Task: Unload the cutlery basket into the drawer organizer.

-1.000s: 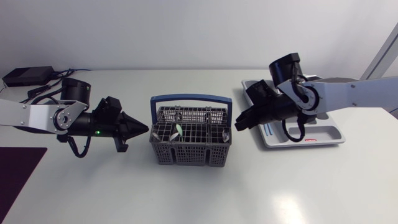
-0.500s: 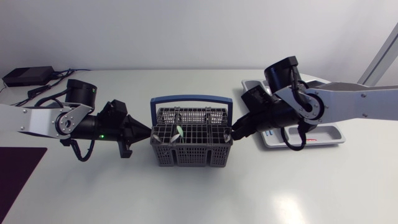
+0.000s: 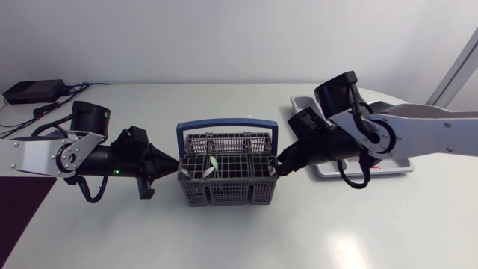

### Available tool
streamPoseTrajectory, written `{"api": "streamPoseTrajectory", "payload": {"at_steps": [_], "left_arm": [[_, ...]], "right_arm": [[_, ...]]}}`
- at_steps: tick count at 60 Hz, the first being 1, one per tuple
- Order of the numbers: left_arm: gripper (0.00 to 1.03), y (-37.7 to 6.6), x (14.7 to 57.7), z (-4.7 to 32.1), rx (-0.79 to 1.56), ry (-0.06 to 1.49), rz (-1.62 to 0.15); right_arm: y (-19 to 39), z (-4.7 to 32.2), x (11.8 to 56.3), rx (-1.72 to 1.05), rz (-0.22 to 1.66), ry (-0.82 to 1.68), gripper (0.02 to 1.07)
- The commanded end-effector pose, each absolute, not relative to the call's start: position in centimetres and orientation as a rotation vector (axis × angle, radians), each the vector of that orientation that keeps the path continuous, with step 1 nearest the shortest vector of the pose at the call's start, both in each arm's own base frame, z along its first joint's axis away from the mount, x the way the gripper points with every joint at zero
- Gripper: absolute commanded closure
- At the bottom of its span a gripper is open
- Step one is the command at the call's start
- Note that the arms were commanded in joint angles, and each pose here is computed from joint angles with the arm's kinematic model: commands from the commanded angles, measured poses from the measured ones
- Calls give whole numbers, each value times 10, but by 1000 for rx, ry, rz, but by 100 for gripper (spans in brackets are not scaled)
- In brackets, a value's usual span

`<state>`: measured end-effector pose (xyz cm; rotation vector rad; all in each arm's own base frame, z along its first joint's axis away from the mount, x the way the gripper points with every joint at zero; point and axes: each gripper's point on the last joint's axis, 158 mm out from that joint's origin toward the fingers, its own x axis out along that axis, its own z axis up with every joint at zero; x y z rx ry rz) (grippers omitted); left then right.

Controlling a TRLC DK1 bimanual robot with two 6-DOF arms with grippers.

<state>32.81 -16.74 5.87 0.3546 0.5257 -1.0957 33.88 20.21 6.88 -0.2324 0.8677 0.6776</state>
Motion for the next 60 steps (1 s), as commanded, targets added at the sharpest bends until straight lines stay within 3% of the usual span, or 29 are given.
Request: {"api": "streamPoseTrajectory", "payload": {"at_steps": [1,23,43,60], "left_arm": [[84,-178,335,68,348,484,-1133],[84,-174,337,63,337,500,-1123],[83,-145,329,85,333,466,-1031],[83,-166,301,72,342,486,-1105]], "right_arm": [[220,71,322,-207,733,873,101],[212,70,321,-226,698,869,101],[168,102,323,-233,597,787,101],[184,80,306,-243,642,839,101]]}}
